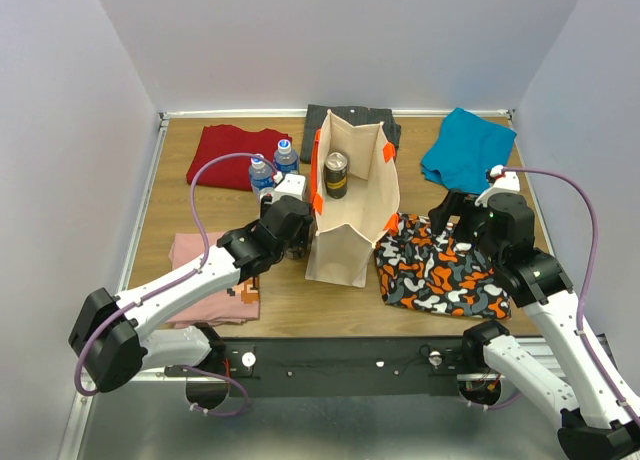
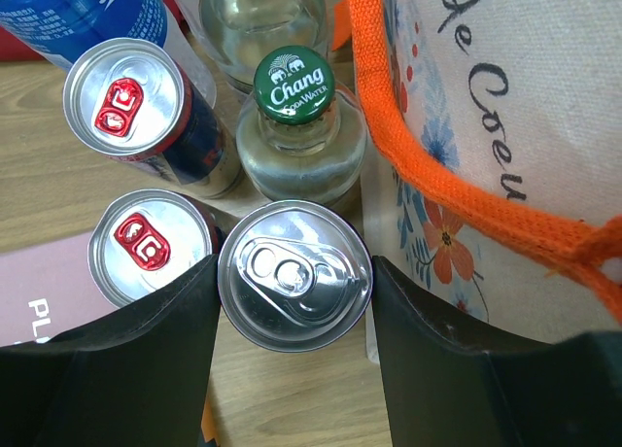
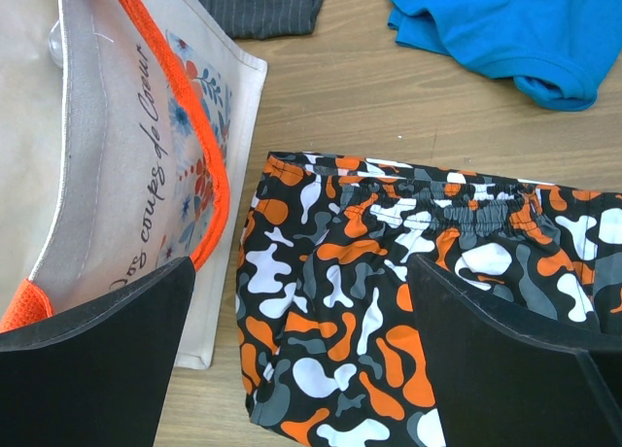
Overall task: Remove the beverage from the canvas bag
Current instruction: Place the drink at the center of the board.
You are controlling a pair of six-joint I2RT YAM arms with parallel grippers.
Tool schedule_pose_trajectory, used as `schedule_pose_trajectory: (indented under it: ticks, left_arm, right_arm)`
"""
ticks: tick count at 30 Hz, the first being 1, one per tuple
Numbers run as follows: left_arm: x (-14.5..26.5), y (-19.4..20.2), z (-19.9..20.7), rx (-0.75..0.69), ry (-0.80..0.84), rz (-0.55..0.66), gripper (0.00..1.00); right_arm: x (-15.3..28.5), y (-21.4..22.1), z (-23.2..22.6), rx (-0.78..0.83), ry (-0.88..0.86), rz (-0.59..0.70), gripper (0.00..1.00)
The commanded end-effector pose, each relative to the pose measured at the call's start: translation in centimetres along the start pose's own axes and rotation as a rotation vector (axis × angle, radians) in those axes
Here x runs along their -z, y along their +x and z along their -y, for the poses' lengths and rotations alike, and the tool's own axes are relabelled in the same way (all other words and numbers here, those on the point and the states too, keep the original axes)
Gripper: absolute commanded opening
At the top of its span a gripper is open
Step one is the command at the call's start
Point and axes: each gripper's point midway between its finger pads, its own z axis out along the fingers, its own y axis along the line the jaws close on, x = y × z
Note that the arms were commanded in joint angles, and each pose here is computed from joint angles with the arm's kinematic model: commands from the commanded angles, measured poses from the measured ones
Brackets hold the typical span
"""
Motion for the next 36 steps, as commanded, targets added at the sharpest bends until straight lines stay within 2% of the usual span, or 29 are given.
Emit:
schedule_pose_trajectory:
  ticks: [1, 5, 14, 20, 26, 29, 34, 36]
  left_arm:
    - [1.0, -3.3, 0.2, 0.058, 0.003, 0.106, 0.63]
    - [1.0, -3.2, 0.2, 0.057, 0.003, 0.102, 0.71]
    - [0.9, -2.7, 0.2, 0.051, 0.004, 0.089, 0.74]
    - [2.0, -4.1, -0.4, 0.065, -0.013, 0.118, 0.78]
    - [4.4, -6.9, -1.2, 0.086, -0.018, 0.184, 0.78]
    - [6.0, -9.0, -1.4, 0.111, 0.004, 0.237, 0.82]
    - [8.5, -12.0, 0.5, 0.095, 0.144, 0.289, 0.85]
    - [9.4, -13.5, 1.6, 0.079, 0.201, 0.305, 0.93]
  right_arm:
    - [-0.3, 0.1, 0.0, 0.0, -0.002, 0.006, 0.99]
    - [-0.3, 0.1, -0.1, 0.0, -0.004, 0.006, 0.99]
    - [-0.2, 0.0, 0.0, 0.001, -0.002, 0.008, 0.99]
    - [-0.3, 0.1, 0.0, 0.002, -0.002, 0.006, 0.99]
    - [-0.2, 0.0, 0.0, 0.001, -0.002, 0.008, 0.99]
    - [-0.2, 0.0, 0.0, 0.0, -0.002, 0.01, 0.99]
    - [-0.3, 0.1, 0.0, 0.001, 0.0, 0.005, 0.99]
    - [-0.2, 0.1, 0.0, 0.0, -0.001, 0.007, 0.99]
